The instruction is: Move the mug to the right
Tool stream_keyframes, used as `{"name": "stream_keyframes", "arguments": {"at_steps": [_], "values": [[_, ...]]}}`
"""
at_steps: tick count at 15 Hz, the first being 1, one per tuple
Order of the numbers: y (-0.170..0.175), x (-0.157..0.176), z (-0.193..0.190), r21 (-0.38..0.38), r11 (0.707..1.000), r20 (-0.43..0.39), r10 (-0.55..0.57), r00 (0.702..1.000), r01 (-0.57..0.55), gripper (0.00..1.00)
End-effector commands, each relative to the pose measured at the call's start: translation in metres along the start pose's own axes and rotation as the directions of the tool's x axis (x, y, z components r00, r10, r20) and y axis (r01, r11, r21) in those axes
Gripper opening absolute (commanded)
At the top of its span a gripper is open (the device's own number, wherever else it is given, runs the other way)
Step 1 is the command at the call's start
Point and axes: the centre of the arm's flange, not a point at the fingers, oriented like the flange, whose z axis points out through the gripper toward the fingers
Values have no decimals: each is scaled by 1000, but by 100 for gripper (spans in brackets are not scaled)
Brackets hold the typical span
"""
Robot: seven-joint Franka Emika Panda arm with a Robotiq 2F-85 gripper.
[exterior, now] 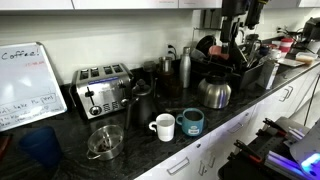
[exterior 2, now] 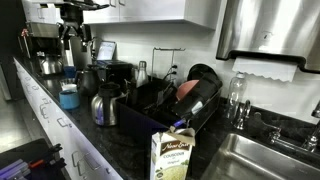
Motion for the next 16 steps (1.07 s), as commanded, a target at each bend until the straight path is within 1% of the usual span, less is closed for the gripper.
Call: {"name": "stream_keyframes", "arguments": {"at_steps": [1, 5, 7, 10, 11, 13, 16], "values": [[-11, 4, 8, 20, 999, -6, -26, 1000, 26, 100], [-49, 16, 29, 89, 991, -28, -103, 994, 105, 100], [-68, 25, 42, 103, 984, -34, -141, 989, 144, 100], [-88, 38, 67, 104, 978, -41, -176, 984, 179, 100], [-84, 29, 57, 82, 986, -26, -145, 989, 147, 100], [-89, 35, 69, 85, 984, -21, -156, 988, 157, 100], [-88, 35, 67, 85, 983, -25, -159, 987, 161, 100]]}}
